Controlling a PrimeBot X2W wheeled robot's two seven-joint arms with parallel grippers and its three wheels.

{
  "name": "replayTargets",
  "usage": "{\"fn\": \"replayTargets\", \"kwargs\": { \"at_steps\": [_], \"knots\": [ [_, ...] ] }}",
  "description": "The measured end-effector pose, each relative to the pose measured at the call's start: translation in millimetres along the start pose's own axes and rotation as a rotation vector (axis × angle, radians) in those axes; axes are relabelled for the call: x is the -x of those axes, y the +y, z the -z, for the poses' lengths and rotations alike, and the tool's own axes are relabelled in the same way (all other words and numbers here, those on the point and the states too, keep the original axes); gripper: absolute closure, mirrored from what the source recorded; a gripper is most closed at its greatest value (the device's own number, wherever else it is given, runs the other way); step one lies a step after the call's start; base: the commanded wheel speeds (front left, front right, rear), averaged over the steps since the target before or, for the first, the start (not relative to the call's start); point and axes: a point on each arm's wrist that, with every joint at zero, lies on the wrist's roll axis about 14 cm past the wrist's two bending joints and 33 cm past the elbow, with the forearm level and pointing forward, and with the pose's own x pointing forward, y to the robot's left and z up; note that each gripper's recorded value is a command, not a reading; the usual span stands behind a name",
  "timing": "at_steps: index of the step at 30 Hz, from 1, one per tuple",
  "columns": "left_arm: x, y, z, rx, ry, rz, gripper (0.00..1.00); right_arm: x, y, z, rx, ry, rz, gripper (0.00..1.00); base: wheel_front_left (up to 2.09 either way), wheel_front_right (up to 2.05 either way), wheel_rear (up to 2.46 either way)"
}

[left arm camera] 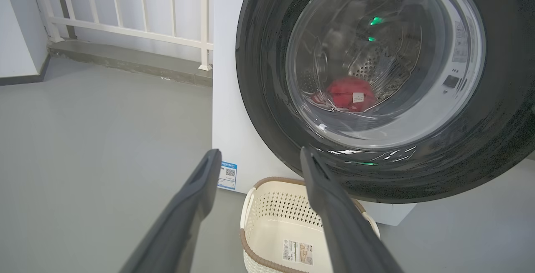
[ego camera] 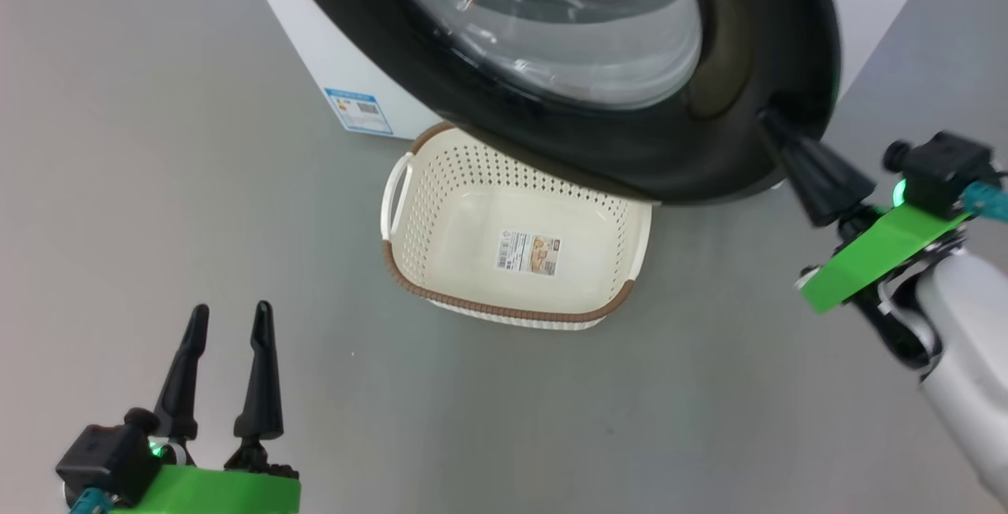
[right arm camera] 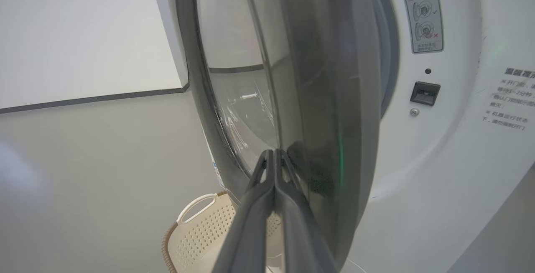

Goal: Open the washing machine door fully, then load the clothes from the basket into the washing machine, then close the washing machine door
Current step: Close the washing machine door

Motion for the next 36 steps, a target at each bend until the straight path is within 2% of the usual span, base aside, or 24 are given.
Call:
{"fn": "replayTargets", "kwargs": {
  "at_steps": [23, 29, 36],
  "knots": [
    [-15, 22, 12, -0.026, 0.031, -0.074, 0.0, -68, -83, -20, 0.087, -0.084, 0.084, 1.0, 0.0, 0.0, 0.0],
    [-14, 31, 11, -0.036, 0.033, -0.1, 0.0, -83, -91, -18, 0.079, -0.092, 0.098, 1.0, 0.0, 0.0, 0.0],
    [-13, 32, 9, -0.033, 0.028, -0.104, 0.0, -84, -103, -11, 0.067, -0.072, 0.142, 1.0, 0.0, 0.0, 0.0]
  ]
}}
